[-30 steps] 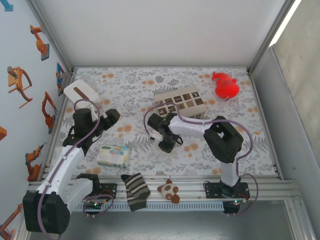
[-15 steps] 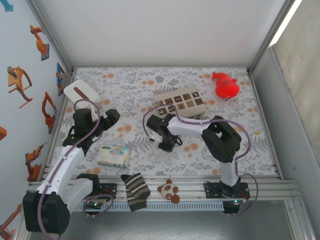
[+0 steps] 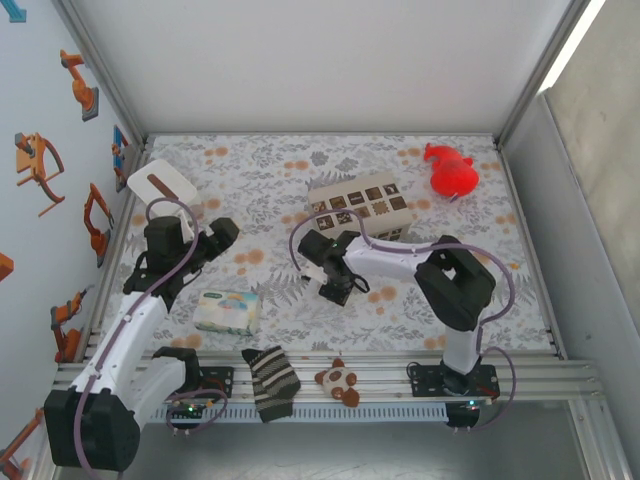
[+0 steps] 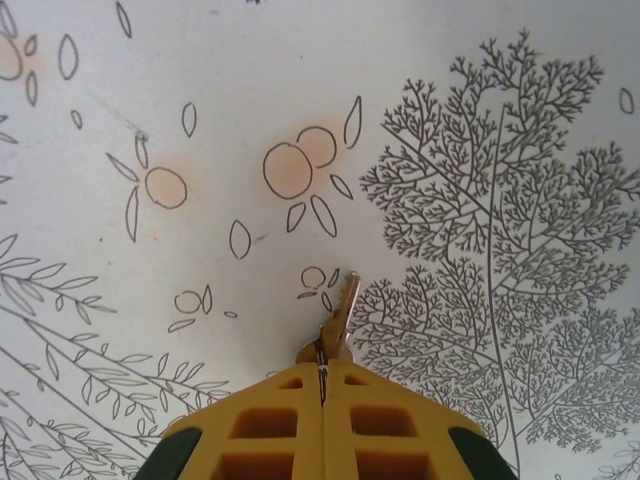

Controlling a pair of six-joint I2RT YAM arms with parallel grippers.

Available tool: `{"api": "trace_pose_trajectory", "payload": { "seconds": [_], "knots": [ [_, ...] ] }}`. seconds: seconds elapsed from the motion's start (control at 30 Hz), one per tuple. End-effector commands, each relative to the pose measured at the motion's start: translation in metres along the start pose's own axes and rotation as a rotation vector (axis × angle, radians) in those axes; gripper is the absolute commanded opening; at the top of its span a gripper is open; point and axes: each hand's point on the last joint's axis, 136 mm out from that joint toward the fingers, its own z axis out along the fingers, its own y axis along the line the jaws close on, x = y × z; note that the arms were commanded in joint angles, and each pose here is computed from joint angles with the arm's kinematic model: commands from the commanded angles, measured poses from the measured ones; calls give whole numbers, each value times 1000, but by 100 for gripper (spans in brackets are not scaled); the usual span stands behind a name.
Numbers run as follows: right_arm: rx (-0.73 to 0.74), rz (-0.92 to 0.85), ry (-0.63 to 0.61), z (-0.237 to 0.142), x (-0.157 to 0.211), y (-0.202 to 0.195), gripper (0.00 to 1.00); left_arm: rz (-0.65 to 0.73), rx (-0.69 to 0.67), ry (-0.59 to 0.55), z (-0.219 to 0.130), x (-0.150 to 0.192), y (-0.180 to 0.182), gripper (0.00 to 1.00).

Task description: Unlock a padlock with a key

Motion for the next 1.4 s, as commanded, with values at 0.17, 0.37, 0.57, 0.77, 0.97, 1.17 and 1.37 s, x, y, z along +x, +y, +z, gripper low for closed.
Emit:
{"api": "trace_pose_trajectory", "payload": {
  "seconds": [0.17,0.37,0.57,0.77,0.97,1.17,1.37],
  "knots": [
    [43,51,-285,-48,-24,-24,0,-35,144,36,-12,-2,-37,96],
    [39,143,-552,-97,-49,-43,0,-145,312,106,-17,2,-71,96],
    [109,136,-869,-154,-73,-53,0,-132,485,164,-24,4,-123,95],
    [157,77,-980,-185,-77,-53,0,28,560,259,-24,25,-170,81],
    [159,9,-1022,-204,-77,-44,0,111,596,315,-8,41,-194,63],
    [165,-32,-1019,-209,-74,-35,0,158,618,370,8,53,-212,55],
    [180,-50,-1017,-210,-74,-31,0,166,626,434,22,68,-221,50]
  ]
}}
